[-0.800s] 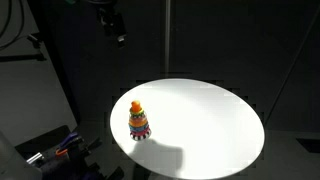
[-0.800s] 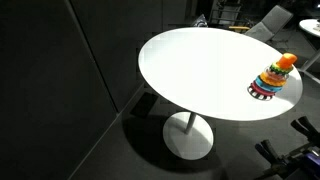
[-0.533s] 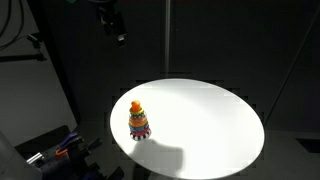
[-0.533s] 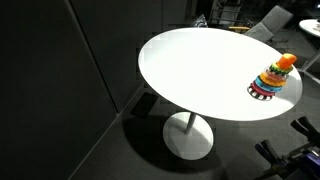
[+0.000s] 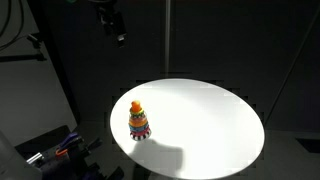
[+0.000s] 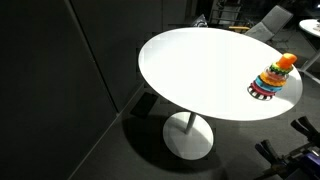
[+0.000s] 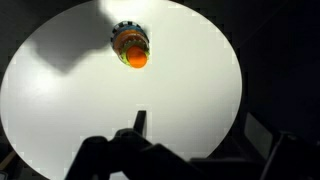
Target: Remove the light green ring from the rings stacking stand and put it on the table
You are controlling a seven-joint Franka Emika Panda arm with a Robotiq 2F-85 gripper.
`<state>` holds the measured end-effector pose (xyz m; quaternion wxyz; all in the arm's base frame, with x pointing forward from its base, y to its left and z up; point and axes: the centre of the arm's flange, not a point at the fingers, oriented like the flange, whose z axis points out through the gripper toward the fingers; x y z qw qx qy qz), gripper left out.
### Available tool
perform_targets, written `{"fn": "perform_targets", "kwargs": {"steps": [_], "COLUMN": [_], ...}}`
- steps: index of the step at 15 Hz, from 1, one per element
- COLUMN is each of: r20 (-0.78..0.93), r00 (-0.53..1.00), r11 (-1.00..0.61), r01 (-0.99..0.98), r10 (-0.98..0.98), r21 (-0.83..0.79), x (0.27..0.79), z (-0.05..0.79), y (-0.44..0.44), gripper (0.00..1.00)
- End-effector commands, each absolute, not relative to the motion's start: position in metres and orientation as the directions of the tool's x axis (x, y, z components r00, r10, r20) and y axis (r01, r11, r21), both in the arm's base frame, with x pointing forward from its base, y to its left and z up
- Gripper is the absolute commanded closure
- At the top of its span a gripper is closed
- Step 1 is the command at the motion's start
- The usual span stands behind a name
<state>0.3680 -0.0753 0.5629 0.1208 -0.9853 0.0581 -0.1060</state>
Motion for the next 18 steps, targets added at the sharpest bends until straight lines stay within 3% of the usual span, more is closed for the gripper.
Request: {"fn": "perform_targets", "kwargs": {"steps": [1, 6, 18], "r20": [0.195, 0.178, -0.009], "r00": [0.971, 0.975, 0.998], "r11": [-0.964, -0.972, -0.996], "r01": [-0.089, -0.095, -0.065], "r10": [-0.140, -0.135, -0.065], "r21": [-0.250, -0.215, -0.059], "x": [0.368, 0.390, 0.450], "z": [0.563, 0.567, 0.466], "y": [-0.075, -0.073, -0.064], "gripper": [0.00, 0.00, 0.00]}}
